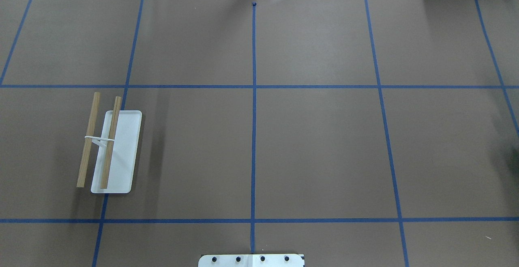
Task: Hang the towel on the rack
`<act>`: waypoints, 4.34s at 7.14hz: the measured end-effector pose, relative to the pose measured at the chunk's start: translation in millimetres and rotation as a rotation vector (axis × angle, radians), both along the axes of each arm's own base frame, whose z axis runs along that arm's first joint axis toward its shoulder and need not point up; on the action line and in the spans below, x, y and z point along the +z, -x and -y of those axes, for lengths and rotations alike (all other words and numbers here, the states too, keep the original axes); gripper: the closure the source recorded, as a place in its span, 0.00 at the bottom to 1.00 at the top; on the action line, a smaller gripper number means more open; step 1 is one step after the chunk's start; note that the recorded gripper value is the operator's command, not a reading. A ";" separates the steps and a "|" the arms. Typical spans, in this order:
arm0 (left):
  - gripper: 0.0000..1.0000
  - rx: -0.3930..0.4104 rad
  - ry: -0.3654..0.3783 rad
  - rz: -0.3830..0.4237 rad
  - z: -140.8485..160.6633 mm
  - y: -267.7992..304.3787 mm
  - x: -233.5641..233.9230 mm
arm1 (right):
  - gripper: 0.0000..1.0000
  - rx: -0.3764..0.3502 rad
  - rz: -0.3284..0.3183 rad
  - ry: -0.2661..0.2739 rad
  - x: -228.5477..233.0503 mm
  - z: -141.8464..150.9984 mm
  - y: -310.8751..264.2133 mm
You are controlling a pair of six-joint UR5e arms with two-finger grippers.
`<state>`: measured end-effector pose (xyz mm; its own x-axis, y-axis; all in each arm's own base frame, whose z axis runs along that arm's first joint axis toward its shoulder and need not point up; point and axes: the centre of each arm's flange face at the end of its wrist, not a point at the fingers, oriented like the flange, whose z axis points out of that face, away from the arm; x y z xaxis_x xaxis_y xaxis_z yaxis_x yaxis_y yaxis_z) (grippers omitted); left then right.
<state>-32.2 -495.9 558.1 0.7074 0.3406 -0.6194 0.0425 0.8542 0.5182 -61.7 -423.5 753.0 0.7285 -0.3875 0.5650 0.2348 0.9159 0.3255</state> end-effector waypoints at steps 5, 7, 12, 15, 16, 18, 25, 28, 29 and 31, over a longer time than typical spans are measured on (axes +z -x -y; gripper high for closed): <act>0.01 -0.003 -0.009 -0.005 -3.4 0.1 2.3 | 0.41 0.020 0.013 0.002 15.1 -53.2 -14.2; 0.01 -0.026 -0.020 -0.024 -9.7 0.6 5.2 | 0.40 0.017 0.001 0.006 17.6 -59.3 -15.0; 0.01 -0.040 -0.022 -0.030 -12.3 1.1 6.9 | 1.00 0.010 -0.011 -0.008 13.6 -48.4 -7.1; 0.01 -0.042 -0.020 -0.031 -12.2 1.1 6.8 | 1.00 0.010 -0.012 -0.011 13.2 -47.7 -7.1; 0.01 -0.042 -0.019 -0.031 -12.2 1.1 6.9 | 1.00 0.009 -0.008 -0.013 11.9 -47.5 -7.1; 0.01 -0.041 -0.018 -0.034 -12.7 0.9 6.8 | 1.00 0.014 0.021 -0.024 1.5 -43.0 -9.3; 0.01 -0.086 0.042 -0.116 -4.6 -3.4 -12.7 | 1.00 0.162 0.372 -0.048 -234.1 68.3 -42.7; 0.01 -0.165 0.201 -0.343 27.4 -30.9 -88.7 | 1.00 0.250 0.461 0.035 -383.7 123.0 27.8; 0.01 -0.172 0.256 -0.415 39.3 -59.1 -129.6 | 1.00 0.277 0.486 0.047 -427.8 130.4 64.8; 0.01 -0.124 0.371 -0.533 49.7 -143.0 -208.5 | 1.00 0.319 0.550 0.021 -512.3 115.6 135.9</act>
